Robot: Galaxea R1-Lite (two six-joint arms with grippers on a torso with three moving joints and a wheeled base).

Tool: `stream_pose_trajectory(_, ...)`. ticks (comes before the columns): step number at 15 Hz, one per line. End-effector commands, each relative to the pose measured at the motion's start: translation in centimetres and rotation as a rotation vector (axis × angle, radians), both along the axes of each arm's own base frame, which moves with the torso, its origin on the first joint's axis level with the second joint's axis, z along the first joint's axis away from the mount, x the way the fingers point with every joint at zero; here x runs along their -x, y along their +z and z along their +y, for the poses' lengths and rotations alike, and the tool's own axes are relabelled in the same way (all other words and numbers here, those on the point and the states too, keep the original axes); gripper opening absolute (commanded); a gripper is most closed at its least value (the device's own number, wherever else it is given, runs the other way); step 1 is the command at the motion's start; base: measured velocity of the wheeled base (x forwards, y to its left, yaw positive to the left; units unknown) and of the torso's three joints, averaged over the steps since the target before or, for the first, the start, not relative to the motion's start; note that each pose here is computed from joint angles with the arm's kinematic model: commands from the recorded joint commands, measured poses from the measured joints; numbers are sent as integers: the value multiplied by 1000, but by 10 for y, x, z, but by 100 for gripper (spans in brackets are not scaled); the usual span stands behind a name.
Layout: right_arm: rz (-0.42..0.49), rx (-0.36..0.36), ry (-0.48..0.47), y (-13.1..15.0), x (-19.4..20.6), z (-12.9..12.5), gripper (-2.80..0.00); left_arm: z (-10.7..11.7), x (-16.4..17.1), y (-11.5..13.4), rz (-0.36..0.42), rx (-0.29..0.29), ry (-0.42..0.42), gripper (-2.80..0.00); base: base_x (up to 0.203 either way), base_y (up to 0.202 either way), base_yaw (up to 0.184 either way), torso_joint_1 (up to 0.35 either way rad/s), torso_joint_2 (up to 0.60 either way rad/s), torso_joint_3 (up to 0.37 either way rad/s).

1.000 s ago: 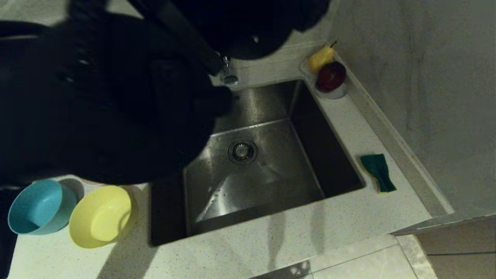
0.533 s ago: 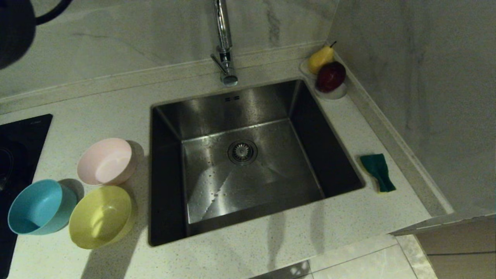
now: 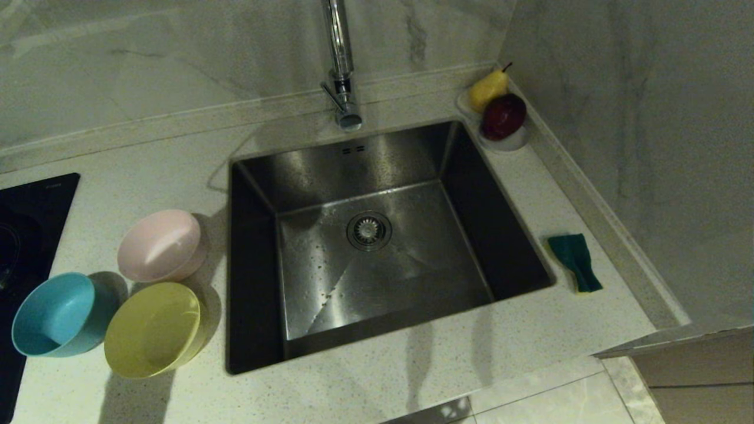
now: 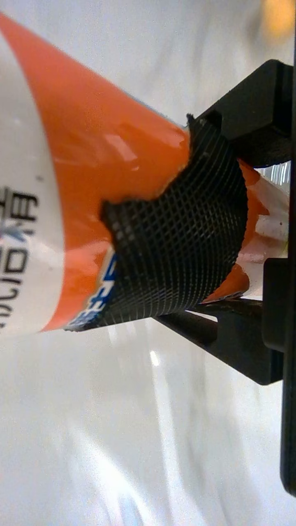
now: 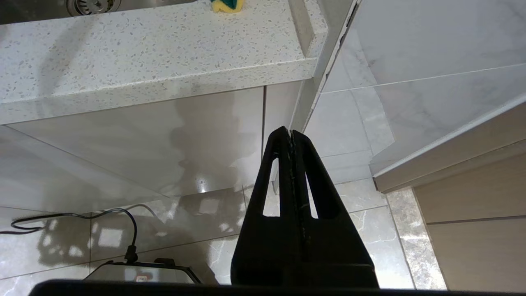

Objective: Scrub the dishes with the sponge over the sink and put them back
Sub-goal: Place the dish soap on the table

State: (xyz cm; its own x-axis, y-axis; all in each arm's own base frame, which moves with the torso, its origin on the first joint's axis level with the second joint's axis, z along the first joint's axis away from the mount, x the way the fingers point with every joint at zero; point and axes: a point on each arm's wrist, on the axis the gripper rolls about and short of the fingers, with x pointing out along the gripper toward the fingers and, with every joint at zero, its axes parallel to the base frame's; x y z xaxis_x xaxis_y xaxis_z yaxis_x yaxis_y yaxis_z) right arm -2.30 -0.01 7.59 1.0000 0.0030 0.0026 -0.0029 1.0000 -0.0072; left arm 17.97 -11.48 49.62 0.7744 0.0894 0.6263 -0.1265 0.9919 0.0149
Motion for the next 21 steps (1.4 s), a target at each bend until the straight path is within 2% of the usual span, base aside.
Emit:
stream_pose_trajectory(1,-1,0,0,0,0,0,-280,40,4,5,-2,70,112,-280,0,0,0,0,0,0)
stream_pose_trajectory(3,1,0,0,0,0,0,-280,66,-5,1,36,139,182,-280,0,0,0,0,0,0)
stream_pose_trajectory(6,-1,0,0,0,0,0,-280,103,-21,-13,147,232,297,-280,0,0,0,0,0,0)
stream_pose_trajectory(8,-1,0,0,0,0,0,-280,126,-33,-24,187,305,366,-280,0,0,0,0,0,0)
stream_pose_trajectory(10,-1,0,0,0,0,0,-280,146,-49,-43,246,335,437,-280,0,0,0,0,0,0)
stream_pose_trajectory(13,1,0,0,0,0,0,-280,161,-82,-67,279,430,459,-280,0,0,0,0,0,0)
stream_pose_trajectory(14,-1,0,0,0,0,0,-280,164,-93,-75,298,453,495,-280,0,0,0,0,0,0)
stream_pose_trajectory(17,-1,0,2,0,0,0,-280,169,-125,-95,332,486,525,-280,0,0,0,0,0,0)
stream_pose_trajectory(21,1,0,1,0,0,0,-280,178,-151,-127,418,504,565,-280,0,0,0,0,0,0)
